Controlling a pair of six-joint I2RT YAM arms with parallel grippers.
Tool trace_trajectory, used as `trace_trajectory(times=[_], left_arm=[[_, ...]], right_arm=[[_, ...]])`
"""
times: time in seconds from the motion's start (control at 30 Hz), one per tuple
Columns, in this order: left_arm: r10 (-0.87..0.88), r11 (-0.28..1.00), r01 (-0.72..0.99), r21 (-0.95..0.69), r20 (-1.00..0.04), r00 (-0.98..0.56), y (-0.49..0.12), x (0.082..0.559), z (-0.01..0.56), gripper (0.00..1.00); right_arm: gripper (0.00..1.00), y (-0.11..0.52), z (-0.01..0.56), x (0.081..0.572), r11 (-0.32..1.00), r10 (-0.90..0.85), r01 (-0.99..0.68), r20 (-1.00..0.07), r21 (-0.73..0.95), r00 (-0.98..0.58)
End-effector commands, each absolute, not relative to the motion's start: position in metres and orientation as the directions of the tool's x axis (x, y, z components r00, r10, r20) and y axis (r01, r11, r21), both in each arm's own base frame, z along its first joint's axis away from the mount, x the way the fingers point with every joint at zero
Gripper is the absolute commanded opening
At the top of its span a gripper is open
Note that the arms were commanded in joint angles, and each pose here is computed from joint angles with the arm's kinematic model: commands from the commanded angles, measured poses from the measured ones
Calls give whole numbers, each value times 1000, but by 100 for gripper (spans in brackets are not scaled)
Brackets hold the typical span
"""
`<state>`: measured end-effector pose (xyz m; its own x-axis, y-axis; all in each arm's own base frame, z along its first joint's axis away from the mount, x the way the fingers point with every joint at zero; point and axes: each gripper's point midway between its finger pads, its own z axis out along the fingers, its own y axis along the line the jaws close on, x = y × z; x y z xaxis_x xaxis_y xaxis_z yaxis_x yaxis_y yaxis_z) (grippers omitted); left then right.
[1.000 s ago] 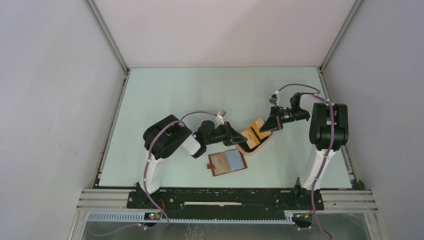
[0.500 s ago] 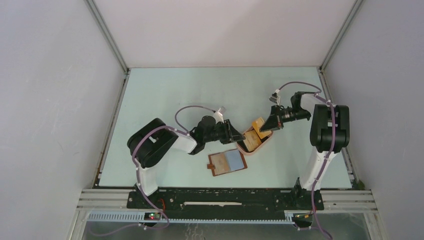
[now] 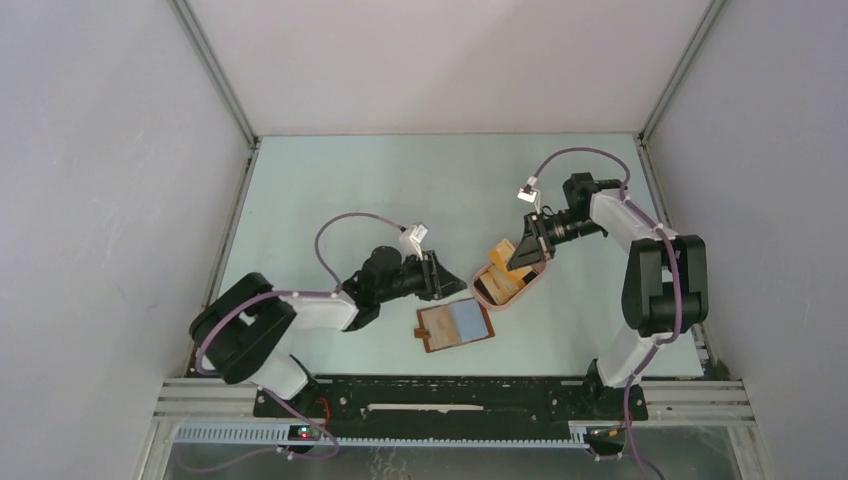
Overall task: Put the credit cards into the card holder
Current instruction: Place the credit card in the storage box.
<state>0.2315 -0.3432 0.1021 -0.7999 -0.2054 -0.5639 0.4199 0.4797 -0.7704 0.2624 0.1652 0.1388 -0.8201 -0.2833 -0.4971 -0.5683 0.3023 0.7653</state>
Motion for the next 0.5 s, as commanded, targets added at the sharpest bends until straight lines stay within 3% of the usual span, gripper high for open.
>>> trace_trajectory(times=[0.0,0.1,0.3,0.47], left_arm=[[-222,471,555,-686,-701,-678,-320,220,124,43],[-234,501,564,-656,-730,-642,-298,208,120,45],[-274,556,535,-636,-748,-604,-260,191,109,47],[-304,548,503,-668,-720,-624,-249,178,104,46]], right_arm=[[0,187,135,245,285,-416,-687,-559,668,-717],[0,204,124,233,276,-482,-686,-521,673,-704],[0,236,91,209,381,-569,-671,-411,636,-713],[0,251,71,195,469,-541,-620,-350,630,-765]])
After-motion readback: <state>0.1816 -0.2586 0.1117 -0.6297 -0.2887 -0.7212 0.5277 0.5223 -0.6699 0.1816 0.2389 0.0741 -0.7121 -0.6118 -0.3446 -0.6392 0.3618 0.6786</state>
